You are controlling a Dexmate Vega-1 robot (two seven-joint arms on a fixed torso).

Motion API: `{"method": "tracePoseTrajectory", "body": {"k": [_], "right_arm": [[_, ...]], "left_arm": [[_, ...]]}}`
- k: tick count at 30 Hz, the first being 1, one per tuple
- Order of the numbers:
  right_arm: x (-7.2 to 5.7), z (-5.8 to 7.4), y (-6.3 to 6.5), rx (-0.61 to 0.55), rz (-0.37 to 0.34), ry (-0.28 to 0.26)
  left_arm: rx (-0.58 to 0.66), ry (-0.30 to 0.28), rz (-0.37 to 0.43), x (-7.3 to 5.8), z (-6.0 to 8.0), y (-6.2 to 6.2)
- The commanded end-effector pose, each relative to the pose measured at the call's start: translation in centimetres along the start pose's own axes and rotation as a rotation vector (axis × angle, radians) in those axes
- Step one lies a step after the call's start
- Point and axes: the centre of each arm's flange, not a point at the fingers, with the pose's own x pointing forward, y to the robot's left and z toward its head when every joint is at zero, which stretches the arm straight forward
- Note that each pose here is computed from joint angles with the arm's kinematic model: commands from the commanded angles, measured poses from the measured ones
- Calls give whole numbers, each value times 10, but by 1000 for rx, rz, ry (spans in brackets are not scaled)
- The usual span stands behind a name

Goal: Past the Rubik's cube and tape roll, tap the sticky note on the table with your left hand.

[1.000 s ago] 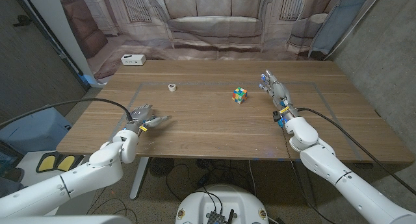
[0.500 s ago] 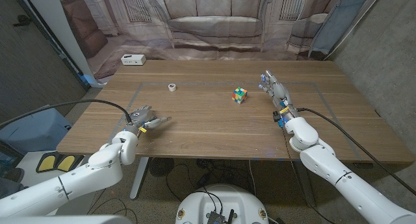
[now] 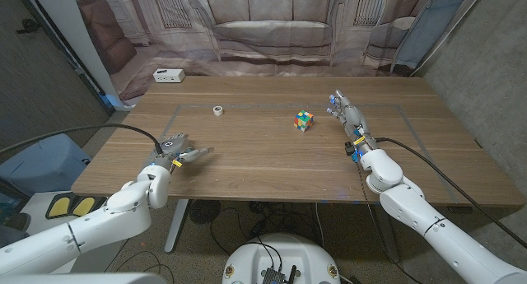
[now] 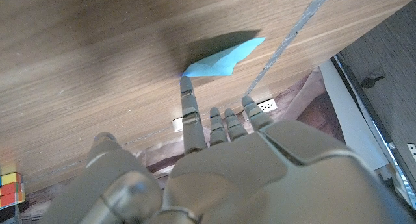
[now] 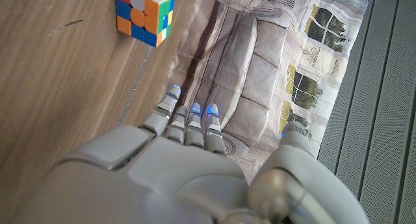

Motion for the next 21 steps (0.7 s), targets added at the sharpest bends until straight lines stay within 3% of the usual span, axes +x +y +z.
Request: {"method": "tracePoseTrajectory", "body": {"k": [1,21], "right_arm": [[-1,2,2,-8,7,-1],[-5,2,4,-9,-2,1]], "left_arm": [[6,28,22,0,-11,12],[67,29,23,10,-13,19]]}}
